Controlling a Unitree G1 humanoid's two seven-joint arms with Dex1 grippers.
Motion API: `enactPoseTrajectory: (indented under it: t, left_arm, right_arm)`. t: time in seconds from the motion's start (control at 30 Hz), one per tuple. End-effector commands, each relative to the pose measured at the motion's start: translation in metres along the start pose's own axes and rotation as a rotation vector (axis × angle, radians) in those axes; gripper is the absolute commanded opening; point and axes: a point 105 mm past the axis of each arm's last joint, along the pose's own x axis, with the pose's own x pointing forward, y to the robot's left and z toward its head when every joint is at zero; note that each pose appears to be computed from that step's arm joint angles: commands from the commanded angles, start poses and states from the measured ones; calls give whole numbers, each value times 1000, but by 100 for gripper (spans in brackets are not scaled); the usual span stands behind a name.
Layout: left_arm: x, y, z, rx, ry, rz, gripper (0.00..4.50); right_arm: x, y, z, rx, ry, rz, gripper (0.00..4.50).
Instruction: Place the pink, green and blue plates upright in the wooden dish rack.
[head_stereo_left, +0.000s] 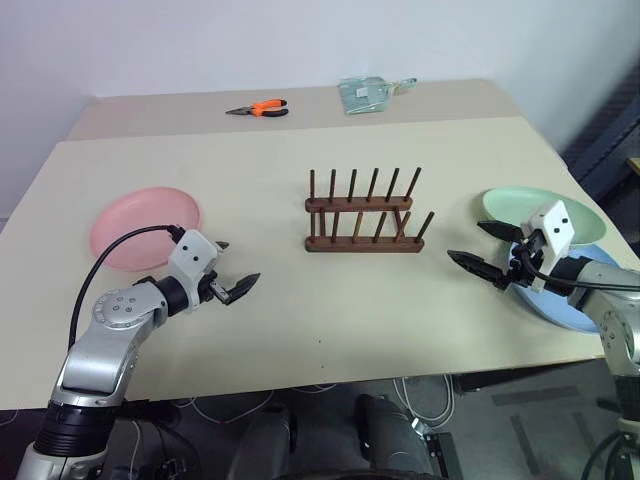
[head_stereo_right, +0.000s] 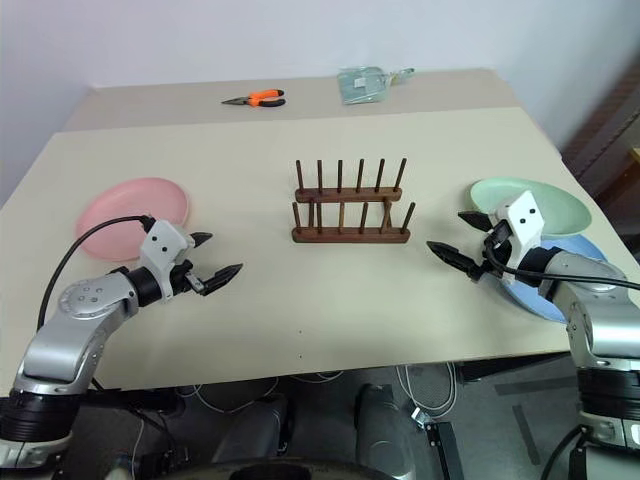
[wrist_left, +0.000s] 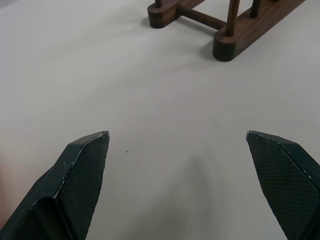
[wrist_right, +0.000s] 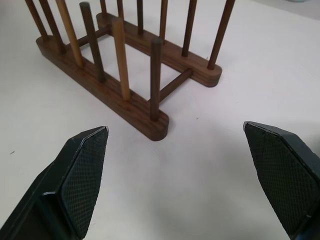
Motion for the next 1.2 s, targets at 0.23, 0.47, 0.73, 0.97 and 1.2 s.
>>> enactPoseTrajectory:
  t: [0.23, 0.47, 0.73, 0.97, 1.2]
  left_arm:
    - [16, -12, -3, -15, -45, -47, 450]
    - [81, -34, 5, 92, -35, -280, 450]
    - [136, -55, 16, 142, -16, -489, 450]
    - [142, -66, 24, 133, -56, -571, 162]
    - [115, -89, 29, 182, -132, -668, 78]
  right_arm:
    - [13, 4, 11, -81, -37, 1, 443]
    - [13, 34, 8, -24, -16, 89, 443]
    - [-8, 52, 3, -39, -7, -9, 443]
    - [-21, 59, 2, -37, 11, -60, 450]
    - [-25, 58, 1, -49, 61, -41, 450]
